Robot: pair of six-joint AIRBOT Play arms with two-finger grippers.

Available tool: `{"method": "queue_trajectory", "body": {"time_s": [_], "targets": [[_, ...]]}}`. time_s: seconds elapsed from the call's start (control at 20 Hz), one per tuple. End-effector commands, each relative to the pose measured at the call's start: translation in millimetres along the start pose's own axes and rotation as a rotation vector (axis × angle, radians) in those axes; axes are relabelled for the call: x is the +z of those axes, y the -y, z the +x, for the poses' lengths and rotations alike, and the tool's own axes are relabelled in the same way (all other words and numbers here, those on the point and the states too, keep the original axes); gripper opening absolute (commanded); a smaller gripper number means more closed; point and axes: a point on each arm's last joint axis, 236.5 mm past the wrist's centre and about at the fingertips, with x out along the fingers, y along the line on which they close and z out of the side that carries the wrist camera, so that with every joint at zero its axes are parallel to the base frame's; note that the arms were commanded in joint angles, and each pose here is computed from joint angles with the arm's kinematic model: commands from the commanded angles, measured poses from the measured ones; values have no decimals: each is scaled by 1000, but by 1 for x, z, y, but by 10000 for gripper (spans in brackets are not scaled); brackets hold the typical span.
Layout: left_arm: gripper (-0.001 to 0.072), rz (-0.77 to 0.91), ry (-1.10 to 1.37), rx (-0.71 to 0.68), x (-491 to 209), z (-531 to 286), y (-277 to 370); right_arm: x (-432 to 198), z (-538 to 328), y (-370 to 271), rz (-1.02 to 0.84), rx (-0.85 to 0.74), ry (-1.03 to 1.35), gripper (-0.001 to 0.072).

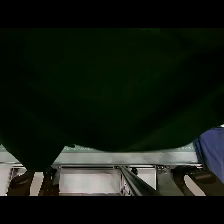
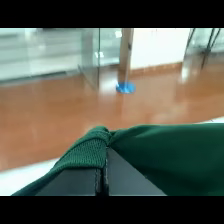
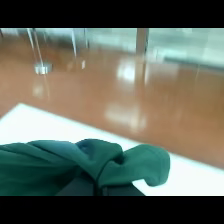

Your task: Fold the shirts.

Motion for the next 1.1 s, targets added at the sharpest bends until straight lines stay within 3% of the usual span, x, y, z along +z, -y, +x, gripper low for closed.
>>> {"method": "queue_trajectory", "body": {"time_s": [0.0,0.15,0.45,0.75,0.9,0.95,1.0,1.05], "targets": [[15,-126,-180,-2,-72,22,-23,-56,41,18,73,-8,-186,32],[14,-325,-335,-12,-161,57,-53,-124,107,43,170,-15,-361,31],[14,-487,-376,97,-289,146,-111,-221,264,111,317,-77,-517,31],[15,-541,-502,127,-352,251,-135,-272,385,160,484,-137,-592,31],[16,-635,-576,88,-363,286,-135,-275,415,172,672,-101,-572,32],[39,-654,-608,61,-365,293,-132,-273,417,176,754,-68,-561,87],[256,-660,-639,29,-365,296,-128,-270,415,182,820,-44,-552,339],[668,-655,-671,3,-364,294,-128,-267,406,192,861,-23,-554,644]]}}
